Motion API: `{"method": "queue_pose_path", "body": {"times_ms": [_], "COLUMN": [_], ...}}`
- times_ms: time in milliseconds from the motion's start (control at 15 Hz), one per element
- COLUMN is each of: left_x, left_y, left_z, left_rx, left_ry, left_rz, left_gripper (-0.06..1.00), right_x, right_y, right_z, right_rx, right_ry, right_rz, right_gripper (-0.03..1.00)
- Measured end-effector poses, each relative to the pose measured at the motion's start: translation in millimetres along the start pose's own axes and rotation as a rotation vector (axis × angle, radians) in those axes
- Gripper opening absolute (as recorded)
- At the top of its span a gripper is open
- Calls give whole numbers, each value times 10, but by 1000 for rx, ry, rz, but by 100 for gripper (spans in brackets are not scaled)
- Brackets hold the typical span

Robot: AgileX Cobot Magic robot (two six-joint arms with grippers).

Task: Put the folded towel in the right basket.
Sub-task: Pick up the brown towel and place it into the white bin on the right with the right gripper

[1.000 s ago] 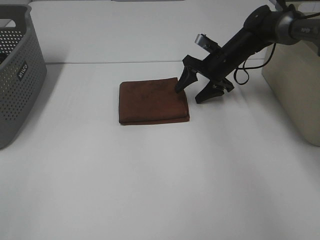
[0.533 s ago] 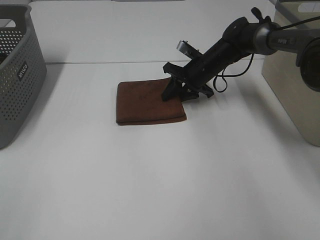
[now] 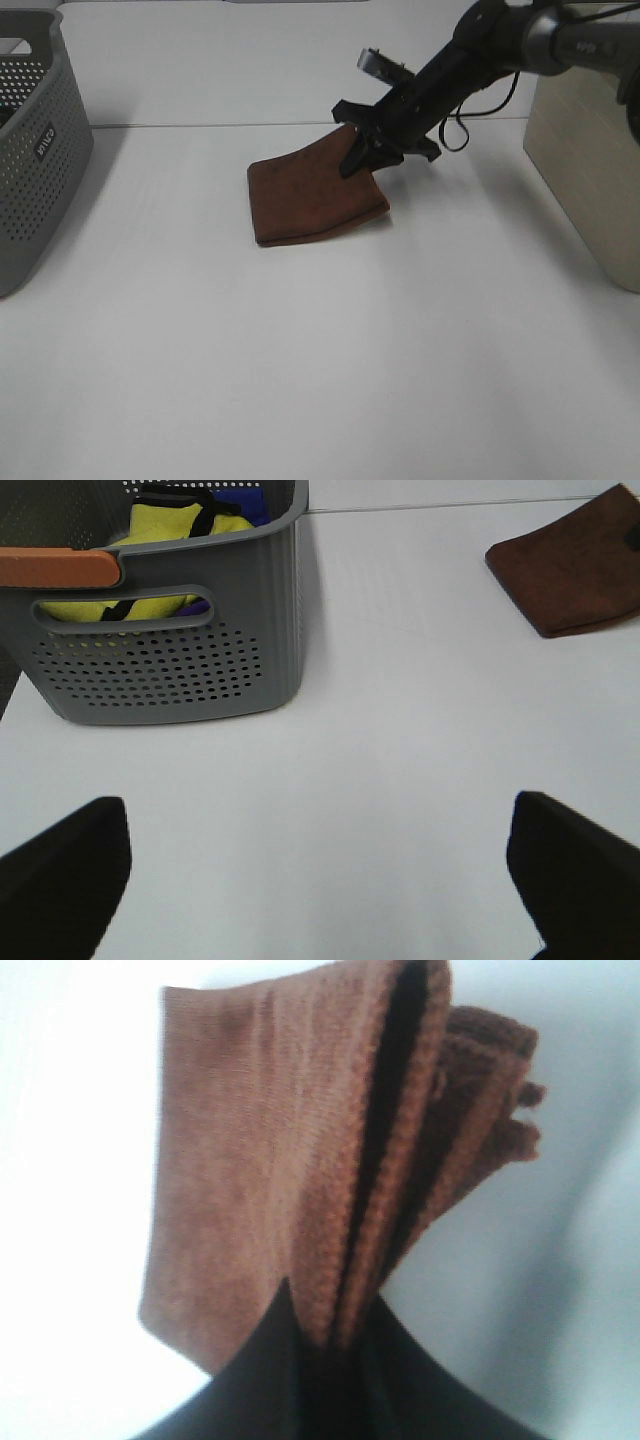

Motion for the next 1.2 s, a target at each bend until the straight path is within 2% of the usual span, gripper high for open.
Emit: {"method": "queue_pose_path", "body": {"times_ms": [267, 533, 667, 733, 867, 1000, 1067, 1200], "left_x": [0, 0, 0, 0, 0, 0, 0, 0], "left_y": [0, 0, 0, 0, 0, 0, 0, 0], "left_z": [0, 0, 0, 0, 0, 0, 0, 0], "left_rx": [0, 0, 0, 0, 0, 0, 0, 0], "left_ry": [0, 0, 0, 0, 0, 0, 0, 0], "left_rz": [0, 0, 0, 0, 0, 0, 0, 0], "left_gripper": [97, 97, 97, 97, 97, 97, 97, 97], "right_x": [793, 1720, 2128, 2315, 2745, 3165, 3536, 3738], "right_y": [189, 241, 223, 210, 138, 13, -146, -251], "right_z": [346, 659, 739, 751, 682, 493, 284, 117], "right_rx": [162, 293, 307, 299, 249, 176, 95, 33], "right_ry": [-133, -368, -497, -533, -582, -641, -699, -735], "right_rz": [-44, -104, -144, -172, -227, -261, -281, -295], "right_gripper": [7, 7, 7, 7, 7, 7, 7, 7]}}
Point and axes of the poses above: a point on each arm's last joint axis where the gripper is mounted, x pointing back along that axis away from the gripper, z along the wrist's bending axis when the last joint is at zero, y = z × x, the point moved 2 cm from there along -x, pointing out along that axis toward the gripper, and after that the axes turned 7 degrees about x, right-handed, at the moved point
